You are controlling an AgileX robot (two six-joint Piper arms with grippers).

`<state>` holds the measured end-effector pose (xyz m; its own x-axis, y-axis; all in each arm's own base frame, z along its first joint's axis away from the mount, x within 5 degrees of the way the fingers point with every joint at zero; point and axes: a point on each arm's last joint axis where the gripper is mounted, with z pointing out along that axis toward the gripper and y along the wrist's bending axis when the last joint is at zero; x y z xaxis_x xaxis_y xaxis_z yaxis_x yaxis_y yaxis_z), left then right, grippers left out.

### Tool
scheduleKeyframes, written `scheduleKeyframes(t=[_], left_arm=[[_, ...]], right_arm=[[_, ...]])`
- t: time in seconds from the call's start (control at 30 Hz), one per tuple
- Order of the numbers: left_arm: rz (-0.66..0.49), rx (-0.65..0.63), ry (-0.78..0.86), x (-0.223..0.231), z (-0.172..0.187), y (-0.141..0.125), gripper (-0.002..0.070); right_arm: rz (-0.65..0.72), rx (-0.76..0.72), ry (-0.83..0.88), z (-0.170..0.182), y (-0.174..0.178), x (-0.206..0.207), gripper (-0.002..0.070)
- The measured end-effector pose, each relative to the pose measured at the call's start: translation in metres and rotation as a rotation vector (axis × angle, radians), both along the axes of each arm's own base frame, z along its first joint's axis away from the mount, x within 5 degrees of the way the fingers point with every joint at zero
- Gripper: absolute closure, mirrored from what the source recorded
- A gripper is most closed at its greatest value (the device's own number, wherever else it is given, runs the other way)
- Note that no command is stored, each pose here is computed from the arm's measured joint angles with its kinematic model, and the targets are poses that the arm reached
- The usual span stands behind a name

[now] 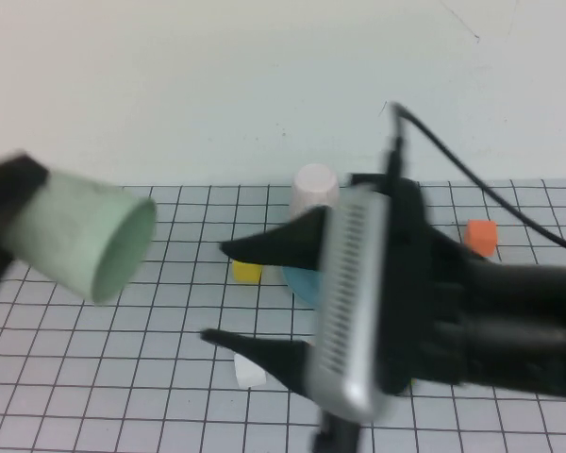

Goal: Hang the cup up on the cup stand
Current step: Place the cup on the cup holder

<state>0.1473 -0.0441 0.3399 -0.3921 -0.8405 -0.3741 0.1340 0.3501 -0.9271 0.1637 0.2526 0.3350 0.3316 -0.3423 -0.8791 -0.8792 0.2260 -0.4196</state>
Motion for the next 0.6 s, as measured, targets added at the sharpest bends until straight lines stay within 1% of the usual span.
scheduleKeyframes(t=[0.1,0.13,0.23,0.33,0.4,0.43,0.5,0.6], left_arm=[[0.013,0.108,-0.081,0.008,0.017,0.001,0.0109],[0.014,0.162,-0.116,0.012,0.024,0.0,0.0109],[-0.018,0.366,-0.237,0.026,0.042,-0.004,0.0109],[-0.099,0.591,-0.372,0.045,0.052,-0.014,0.0109],[-0.184,0.689,-0.458,0.06,0.056,-0.022,0.011],[-0.226,0.717,-0.482,0.069,0.055,-0.026,0.0111],[-0.323,0.763,-0.557,0.086,0.056,-0.036,0.0111],[-0.435,0.8,-0.655,0.114,0.057,-0.047,0.0111]], right_arm=[[-0.002,0.021,-0.011,0.005,-0.016,-0.013,0.0229],[-0.004,0.024,-0.011,0.005,-0.021,-0.017,0.0229],[-0.012,0.058,0.002,0.008,-0.04,-0.031,0.023],[-0.015,0.091,0.001,0.009,-0.059,-0.046,0.0253],[-0.02,0.109,-0.006,0.008,-0.073,-0.056,0.0308],[-0.026,0.116,-0.007,0.006,-0.079,-0.06,0.0348],[-0.041,0.13,0.002,0.001,-0.091,-0.068,0.0447],[-0.054,0.14,0.044,-0.011,-0.103,-0.077,0.0594]])
